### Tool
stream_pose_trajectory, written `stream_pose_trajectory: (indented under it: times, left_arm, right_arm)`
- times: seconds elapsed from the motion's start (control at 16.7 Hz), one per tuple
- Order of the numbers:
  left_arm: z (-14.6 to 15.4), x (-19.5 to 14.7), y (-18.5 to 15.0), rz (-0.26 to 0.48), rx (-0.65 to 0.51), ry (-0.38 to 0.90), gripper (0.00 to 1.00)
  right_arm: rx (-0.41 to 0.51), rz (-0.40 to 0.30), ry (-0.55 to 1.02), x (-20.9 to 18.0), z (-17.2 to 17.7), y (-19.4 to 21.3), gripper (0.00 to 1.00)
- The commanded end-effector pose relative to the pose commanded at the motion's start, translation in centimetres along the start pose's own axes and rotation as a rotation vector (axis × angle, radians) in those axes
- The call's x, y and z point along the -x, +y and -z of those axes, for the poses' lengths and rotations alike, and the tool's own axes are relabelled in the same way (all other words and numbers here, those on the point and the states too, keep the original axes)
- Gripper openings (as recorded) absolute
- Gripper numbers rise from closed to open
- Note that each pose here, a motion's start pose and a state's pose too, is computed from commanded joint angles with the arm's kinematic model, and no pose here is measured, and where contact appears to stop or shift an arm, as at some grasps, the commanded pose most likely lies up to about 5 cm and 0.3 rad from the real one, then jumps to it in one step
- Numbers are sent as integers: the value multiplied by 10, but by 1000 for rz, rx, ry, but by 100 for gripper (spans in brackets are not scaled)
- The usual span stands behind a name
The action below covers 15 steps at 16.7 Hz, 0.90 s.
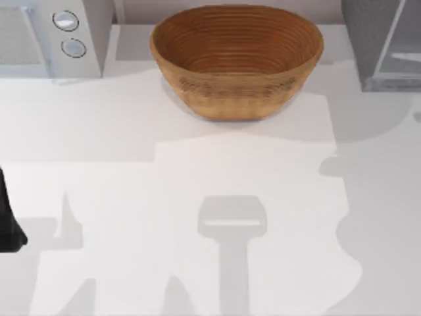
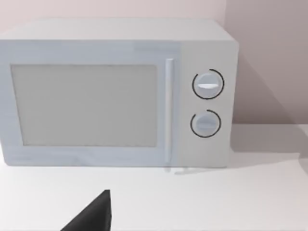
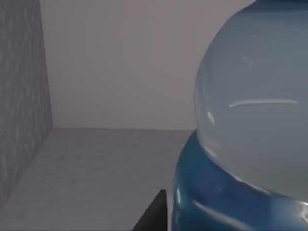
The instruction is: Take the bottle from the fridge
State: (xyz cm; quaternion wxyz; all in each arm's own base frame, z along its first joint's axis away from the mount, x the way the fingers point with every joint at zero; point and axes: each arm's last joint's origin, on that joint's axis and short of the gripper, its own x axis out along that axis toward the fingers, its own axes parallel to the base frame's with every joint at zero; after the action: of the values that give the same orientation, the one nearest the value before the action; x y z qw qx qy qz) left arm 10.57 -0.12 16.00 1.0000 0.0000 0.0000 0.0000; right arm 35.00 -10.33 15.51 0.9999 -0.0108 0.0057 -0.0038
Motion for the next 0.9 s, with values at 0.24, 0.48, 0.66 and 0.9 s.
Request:
stream_pose_trajectory:
  times: [0.24,0.48,0.66,0.9]
  left_arm:
    - [0,0,0,0,0,0,100]
    - [0,0,0,0,0,0,100]
    - [0,0,0,0,0,0,100]
    - [0,0,0,0,0,0,100]
  right_arm:
    - [1,0,5,6,-8,5,0]
    - [7,3,-1,30,-36,20,0]
    - [9,6,-4,60,-58,36,0]
    - [5,7,-2,113,-76,60,0]
